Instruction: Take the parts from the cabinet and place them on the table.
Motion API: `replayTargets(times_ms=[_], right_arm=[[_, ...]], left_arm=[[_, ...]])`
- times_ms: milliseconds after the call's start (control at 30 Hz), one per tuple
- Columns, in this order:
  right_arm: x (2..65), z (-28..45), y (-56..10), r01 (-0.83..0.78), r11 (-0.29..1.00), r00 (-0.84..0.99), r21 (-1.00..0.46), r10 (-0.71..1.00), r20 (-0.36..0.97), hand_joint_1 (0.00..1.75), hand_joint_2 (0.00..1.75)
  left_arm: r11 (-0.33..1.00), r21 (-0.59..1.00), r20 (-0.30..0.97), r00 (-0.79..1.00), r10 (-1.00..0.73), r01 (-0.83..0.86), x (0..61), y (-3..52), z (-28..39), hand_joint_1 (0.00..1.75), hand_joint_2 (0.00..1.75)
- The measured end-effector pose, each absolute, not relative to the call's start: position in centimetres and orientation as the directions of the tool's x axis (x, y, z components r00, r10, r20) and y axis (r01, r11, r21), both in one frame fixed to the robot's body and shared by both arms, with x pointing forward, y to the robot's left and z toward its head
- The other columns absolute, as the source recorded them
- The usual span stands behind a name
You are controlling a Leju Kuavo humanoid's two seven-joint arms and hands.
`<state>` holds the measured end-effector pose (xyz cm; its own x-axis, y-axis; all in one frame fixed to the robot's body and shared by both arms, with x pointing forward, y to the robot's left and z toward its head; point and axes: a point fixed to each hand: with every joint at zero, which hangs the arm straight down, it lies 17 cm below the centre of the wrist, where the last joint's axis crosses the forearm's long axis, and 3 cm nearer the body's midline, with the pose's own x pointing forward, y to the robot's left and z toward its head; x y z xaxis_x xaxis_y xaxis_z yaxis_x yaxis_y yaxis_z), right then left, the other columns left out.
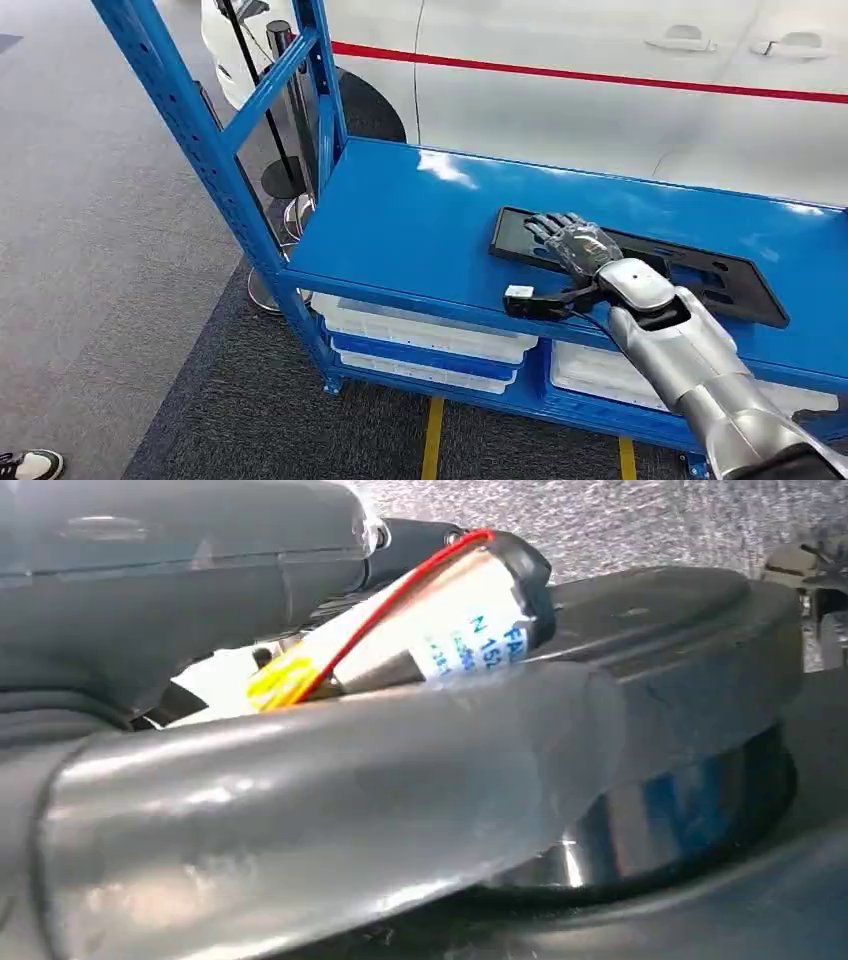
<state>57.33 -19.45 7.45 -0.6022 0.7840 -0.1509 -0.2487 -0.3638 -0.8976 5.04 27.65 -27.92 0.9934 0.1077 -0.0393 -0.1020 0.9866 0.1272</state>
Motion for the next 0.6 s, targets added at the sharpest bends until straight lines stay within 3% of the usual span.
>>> replayTargets(times_ms=[233, 600], right_arm=[[56.2, 5.2, -18.9, -0.259, -0.361, -0.594, -0.896, 0.791, -0.146, 0.00, 1.75], [57.6, 7.8, -15.9, -0.063, -0.348, -0.437, -0.935, 0.852, -0.288, 0.00, 1.75]], left_arm=[[0.987, 0.129, -0.044, 0.994, 0.102, -0.095, 5.0, 27.6, -27.9, 0.00, 0.00], [0.988, 0.120, 0.014, 0.995, 0.096, -0.097, 5.6, 27.0, -28.0, 0.00, 0.00]])
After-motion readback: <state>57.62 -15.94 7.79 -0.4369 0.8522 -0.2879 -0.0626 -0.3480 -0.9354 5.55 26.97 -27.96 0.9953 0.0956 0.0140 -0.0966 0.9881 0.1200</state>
